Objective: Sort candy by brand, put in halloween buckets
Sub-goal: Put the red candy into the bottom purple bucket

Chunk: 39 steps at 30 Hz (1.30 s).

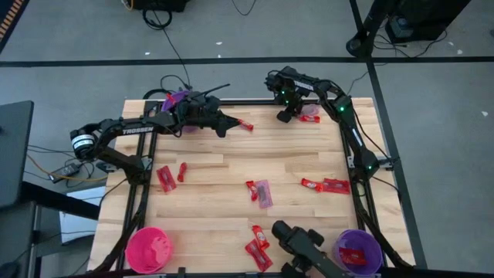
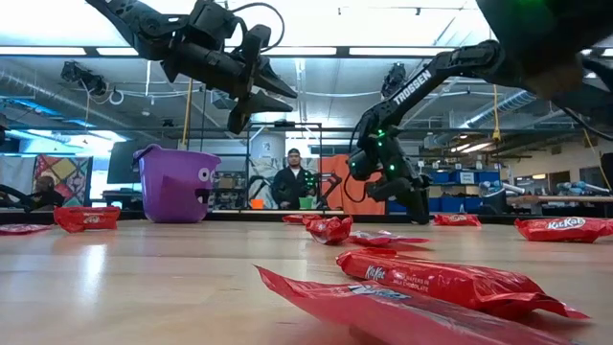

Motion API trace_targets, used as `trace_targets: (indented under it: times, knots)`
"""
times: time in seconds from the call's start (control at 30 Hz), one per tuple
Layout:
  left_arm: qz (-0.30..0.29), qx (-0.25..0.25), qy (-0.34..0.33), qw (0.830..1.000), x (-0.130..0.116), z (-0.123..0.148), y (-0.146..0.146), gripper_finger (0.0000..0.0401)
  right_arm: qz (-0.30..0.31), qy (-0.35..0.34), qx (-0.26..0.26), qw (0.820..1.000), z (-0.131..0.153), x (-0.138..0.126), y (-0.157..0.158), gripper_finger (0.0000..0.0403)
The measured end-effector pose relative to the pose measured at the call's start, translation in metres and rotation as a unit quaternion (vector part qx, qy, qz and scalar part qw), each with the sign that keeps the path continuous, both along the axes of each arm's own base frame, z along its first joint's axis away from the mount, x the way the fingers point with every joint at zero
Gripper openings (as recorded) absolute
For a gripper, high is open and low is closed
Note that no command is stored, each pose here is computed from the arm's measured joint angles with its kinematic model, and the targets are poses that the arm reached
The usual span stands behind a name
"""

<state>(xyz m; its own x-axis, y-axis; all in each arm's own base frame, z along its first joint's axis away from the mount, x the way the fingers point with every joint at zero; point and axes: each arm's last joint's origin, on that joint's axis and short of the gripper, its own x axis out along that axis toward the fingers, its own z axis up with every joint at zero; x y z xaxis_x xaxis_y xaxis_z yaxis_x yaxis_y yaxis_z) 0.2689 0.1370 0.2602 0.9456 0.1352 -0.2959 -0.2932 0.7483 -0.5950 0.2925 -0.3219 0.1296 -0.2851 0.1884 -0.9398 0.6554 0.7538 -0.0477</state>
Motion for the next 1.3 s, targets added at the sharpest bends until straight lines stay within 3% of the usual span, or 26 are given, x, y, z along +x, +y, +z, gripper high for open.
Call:
trace_targets:
  times: [0.1, 0.23, 0.3, 0.47, 0.57, 0.67, 0.87, 1.03, 1.17, 1.3]
  knots:
    - [0.005, 0.004, 0.0, 1.0, 0.0, 0.0, 0.0, 0.0126, -0.01, -0.09, 0.021, 0.996, 0.009, 0.012, 0.002, 0.0105]
    - [0.013, 0.012, 0.001, 1.0, 0.0, 0.0, 0.001, 0.0126, 0.008, -0.205, 0.059, 0.977, 0.031, 0.036, 0.019, 0.0089]
    - [0.014, 0.012, 0.001, 1.0, 0.0, 0.0, 0.001, 0.0126, 0.025, -0.232, 0.037, 0.972, 0.05, 0.044, 0.026, 0.0086]
    - [0.014, 0.01, 0.002, 1.0, 0.0, 0.0, 0.001, 0.0126, 0.078, -0.168, -0.085, 0.979, 0.069, 0.055, 0.037, 0.0088]
    - [0.015, 0.009, 0.001, 1.0, 0.0, 0.0, 0.001, 0.0126, 0.061, -0.149, -0.132, 0.978, 0.071, 0.06, 0.04, 0.0099]
    - [0.015, 0.008, 0.001, 1.0, 0.0, 0.0, 0.001, 0.0126, 0.037, -0.176, -0.132, 0.975, 0.069, 0.064, 0.039, 0.0123]
    - [0.014, 0.006, 0.003, 1.0, 0.0, 0.0, 0.001, 0.0126, 0.078, -0.201, -0.146, 0.965, 0.068, 0.075, 0.043, 0.0205]
    - [0.014, 0.005, 0.003, 1.0, 0.0, 0.0, 0.001, 0.0126, -0.027, -0.208, -0.125, 0.97, 0.068, 0.074, 0.045, 0.027]
    - [0.014, 0.005, 0.003, 1.0, 0.0, 0.0, 0.001, 0.0126, -0.089, -0.22, -0.101, 0.966, 0.061, 0.074, 0.04, 0.0284]
    - [0.014, 0.006, 0.002, 1.0, 0.0, 0.0, 0.001, 0.0126, -0.114, -0.189, -0.077, 0.972, 0.033, 0.072, 0.033, 0.0275]
